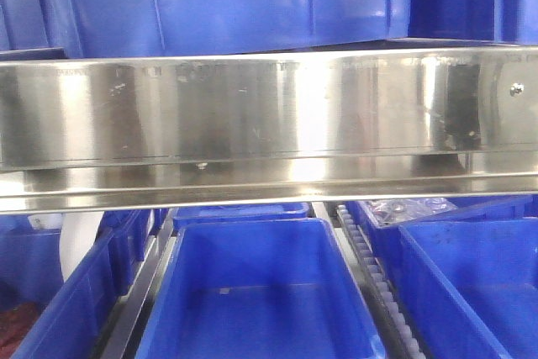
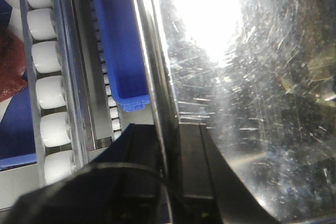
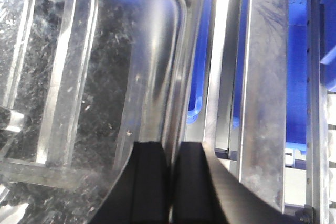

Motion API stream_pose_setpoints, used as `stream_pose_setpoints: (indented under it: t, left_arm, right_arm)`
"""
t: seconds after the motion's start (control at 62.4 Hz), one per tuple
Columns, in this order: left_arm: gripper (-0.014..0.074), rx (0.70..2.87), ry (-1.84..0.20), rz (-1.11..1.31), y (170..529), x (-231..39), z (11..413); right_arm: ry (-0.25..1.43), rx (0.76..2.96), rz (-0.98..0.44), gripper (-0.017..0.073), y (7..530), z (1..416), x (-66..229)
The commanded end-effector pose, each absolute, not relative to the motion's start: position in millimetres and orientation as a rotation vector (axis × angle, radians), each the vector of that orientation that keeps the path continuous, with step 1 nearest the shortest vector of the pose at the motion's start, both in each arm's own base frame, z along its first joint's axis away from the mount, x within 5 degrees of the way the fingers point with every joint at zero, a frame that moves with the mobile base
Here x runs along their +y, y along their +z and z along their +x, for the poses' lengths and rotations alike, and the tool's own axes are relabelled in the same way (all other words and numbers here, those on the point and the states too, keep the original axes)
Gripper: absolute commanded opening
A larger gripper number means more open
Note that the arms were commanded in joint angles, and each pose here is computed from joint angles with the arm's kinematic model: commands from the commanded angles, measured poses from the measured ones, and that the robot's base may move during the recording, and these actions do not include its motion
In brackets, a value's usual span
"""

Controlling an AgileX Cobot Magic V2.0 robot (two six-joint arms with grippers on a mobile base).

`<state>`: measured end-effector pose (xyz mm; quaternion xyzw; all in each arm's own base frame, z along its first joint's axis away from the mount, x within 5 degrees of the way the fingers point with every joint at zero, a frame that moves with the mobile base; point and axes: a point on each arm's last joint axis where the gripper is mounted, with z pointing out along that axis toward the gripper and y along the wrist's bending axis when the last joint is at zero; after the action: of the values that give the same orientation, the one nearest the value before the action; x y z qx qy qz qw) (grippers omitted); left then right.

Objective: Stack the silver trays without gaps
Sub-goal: 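Lift the silver tray with both grippers and pull it toward the robot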

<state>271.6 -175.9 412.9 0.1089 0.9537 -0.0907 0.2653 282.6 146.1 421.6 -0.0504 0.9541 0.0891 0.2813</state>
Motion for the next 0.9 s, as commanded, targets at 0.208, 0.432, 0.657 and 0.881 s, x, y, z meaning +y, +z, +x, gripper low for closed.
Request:
stream_pose_setpoints:
  t: [0.208, 0.432, 0.657, 0.881]
  left_arm:
    - [-0.0041, 2.557, -0.283, 0.358, 430, -174, 255]
    - [-0.0048, 2.571, -0.277, 0.361, 425, -177, 259]
    - [-0.0048, 2.606, -0.26, 0.367, 413, -183, 268]
    - [-0.0048, 2.678, -0.287, 0.377, 393, -196, 279]
  right_arm:
    - [0.288, 2.567, -0.174, 0.0058, 441, 261, 141]
    - [0.287, 2.568, -0.174, 0.0058, 441, 261, 141]
    - [0.288, 2.567, -0.174, 0.0058, 441, 261, 142]
    - [0.288, 2.567, -0.174, 0.0058, 441, 261, 142]
